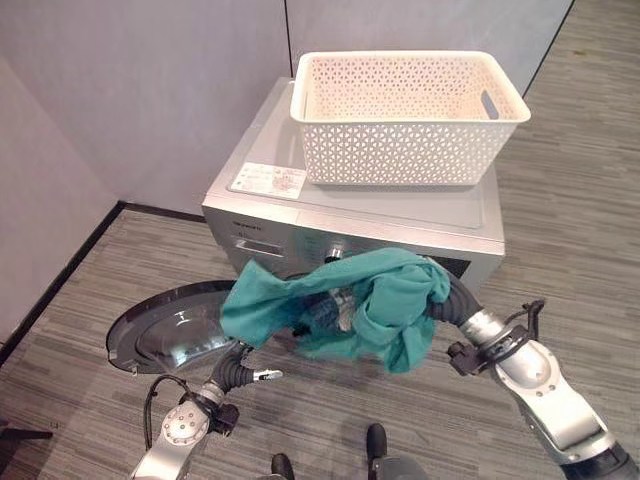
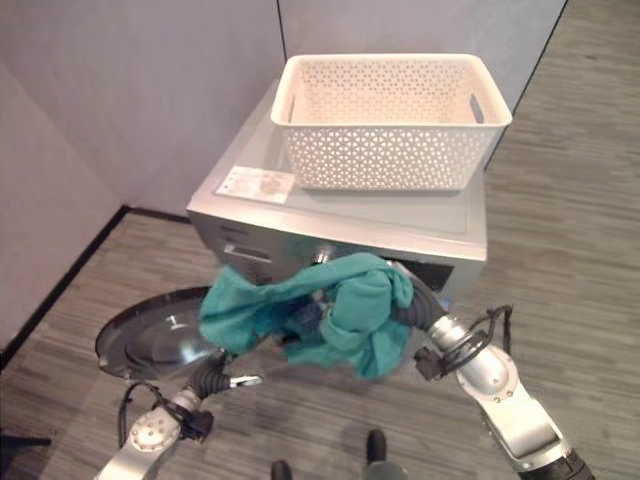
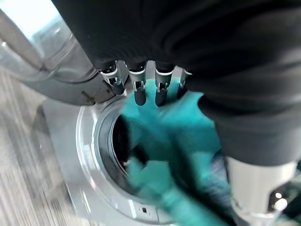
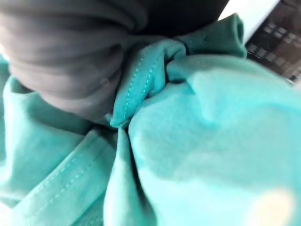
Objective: Grab the laundry basket,head to the washer,open it,put in the laundry and shut it.
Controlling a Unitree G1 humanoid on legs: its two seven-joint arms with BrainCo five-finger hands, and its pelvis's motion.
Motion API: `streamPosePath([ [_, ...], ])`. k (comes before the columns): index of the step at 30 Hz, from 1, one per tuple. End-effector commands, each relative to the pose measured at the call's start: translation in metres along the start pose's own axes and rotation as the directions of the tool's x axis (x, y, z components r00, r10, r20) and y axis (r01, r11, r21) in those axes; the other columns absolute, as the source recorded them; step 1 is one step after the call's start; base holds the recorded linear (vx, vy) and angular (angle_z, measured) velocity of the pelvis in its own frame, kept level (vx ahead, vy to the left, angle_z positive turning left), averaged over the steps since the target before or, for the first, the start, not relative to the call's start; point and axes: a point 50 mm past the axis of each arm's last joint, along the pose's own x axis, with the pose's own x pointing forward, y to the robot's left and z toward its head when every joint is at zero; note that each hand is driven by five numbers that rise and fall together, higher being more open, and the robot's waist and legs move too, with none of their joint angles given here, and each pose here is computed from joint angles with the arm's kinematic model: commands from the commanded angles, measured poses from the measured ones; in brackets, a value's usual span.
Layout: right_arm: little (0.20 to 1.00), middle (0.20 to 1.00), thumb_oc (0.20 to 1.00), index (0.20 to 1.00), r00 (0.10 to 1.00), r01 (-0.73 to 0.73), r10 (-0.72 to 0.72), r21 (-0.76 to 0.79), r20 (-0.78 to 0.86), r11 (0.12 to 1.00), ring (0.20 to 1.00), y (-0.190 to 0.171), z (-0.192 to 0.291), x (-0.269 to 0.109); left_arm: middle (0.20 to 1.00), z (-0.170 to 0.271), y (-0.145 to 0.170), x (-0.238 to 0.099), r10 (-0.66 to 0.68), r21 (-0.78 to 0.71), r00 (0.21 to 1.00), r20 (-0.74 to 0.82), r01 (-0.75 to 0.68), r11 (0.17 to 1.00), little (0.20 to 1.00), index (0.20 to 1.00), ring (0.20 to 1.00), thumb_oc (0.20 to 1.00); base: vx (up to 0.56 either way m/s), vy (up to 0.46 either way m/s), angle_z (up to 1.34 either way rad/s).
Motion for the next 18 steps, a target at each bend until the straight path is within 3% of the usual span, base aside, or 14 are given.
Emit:
streamPosePath([
  [1,0.200,0.200,0.200,0.200,0.977,-0.006,-0.005,0.050,0.215,0.999,0.200,0.002,0.036,0.015,1.000,0.015,0.012,0.010,-0.023,0.047,0.998,0.066,0.020,0.999,1.000,1.000,1.000,1.000,-0.03,-0.020,0.10],
  [9,0.200,0.200,0.200,0.200,0.960,-0.044,0.024,0.067,0.277,0.997,0.200,0.015,0.046,0.033,1.000,0.044,-0.015,0.041,-0.121,0.135,0.979,0.167,0.099,0.986,1.000,1.000,1.000,1.000,-0.09,-0.032,0.15],
  [18,0.200,0.200,0.200,0.200,0.915,-0.017,-0.017,0.082,0.403,0.997,0.200,0.021,0.068,0.052,1.000,0.097,-0.064,0.076,-0.250,0.326,0.904,0.348,0.133,0.936,1.000,1.000,1.000,1.000,-0.10,-0.026,0.06],
])
